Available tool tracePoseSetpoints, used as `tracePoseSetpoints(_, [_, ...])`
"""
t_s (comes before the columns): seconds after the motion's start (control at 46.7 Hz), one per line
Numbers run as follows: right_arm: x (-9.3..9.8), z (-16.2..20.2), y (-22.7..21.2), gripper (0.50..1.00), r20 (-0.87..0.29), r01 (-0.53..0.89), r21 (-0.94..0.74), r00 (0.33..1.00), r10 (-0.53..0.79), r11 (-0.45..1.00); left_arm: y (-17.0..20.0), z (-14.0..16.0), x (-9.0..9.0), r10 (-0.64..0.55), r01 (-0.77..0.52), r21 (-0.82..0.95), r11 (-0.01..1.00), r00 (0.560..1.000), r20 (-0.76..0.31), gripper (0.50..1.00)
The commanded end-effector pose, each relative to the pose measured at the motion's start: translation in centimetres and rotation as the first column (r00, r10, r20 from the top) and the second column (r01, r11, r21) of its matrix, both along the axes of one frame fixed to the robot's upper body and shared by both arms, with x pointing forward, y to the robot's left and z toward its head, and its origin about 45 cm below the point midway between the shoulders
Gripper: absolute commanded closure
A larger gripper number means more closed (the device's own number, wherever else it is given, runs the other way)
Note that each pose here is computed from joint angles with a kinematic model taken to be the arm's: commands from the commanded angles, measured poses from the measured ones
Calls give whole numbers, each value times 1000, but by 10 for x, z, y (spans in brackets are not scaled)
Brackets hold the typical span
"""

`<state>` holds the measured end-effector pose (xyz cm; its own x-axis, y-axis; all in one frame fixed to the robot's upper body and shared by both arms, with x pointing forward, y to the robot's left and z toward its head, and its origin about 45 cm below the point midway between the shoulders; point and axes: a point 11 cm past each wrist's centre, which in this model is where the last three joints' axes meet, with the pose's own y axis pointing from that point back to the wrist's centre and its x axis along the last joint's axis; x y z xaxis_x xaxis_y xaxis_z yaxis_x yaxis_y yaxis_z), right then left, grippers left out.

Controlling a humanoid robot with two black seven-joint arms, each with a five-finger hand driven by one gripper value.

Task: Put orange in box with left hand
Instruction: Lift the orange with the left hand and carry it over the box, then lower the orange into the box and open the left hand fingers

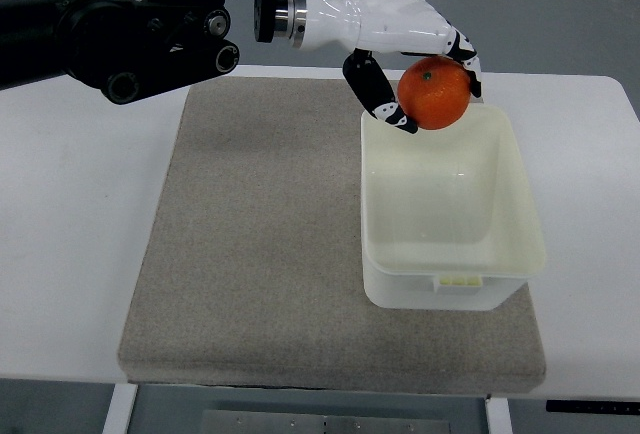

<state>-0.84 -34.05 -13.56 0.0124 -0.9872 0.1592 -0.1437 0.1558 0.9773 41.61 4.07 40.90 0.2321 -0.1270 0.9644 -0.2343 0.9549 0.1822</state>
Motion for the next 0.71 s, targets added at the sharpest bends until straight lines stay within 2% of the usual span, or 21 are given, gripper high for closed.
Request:
tracePoseSetpoints(0.0, [0,0,0,574,0,0,0,1000,0,1000,-7,0,-7,-28,28,1,1000,1000,1,1000])
tracePoseSetpoints(0.214, [0,0,0,574,0,0,0,1000,0,1000,-10,-18,-10,-60,57,57,997,997,44,1000])
tracePoseSetpoints(0.3, [0,0,0,574,0,0,0,1000,0,1000,-27,-37,-18,-92,91,49,995,996,20,1000])
tracePoseSetpoints(0.428, [0,0,0,574,0,0,0,1000,0,1000,-29,-48,-13,-74,74,51,996,997,7,1000])
tracePoseSetpoints(0.685, [0,0,0,574,0,0,0,1000,0,1000,-31,-71,-19,-80,82,61,995,996,-37,1000])
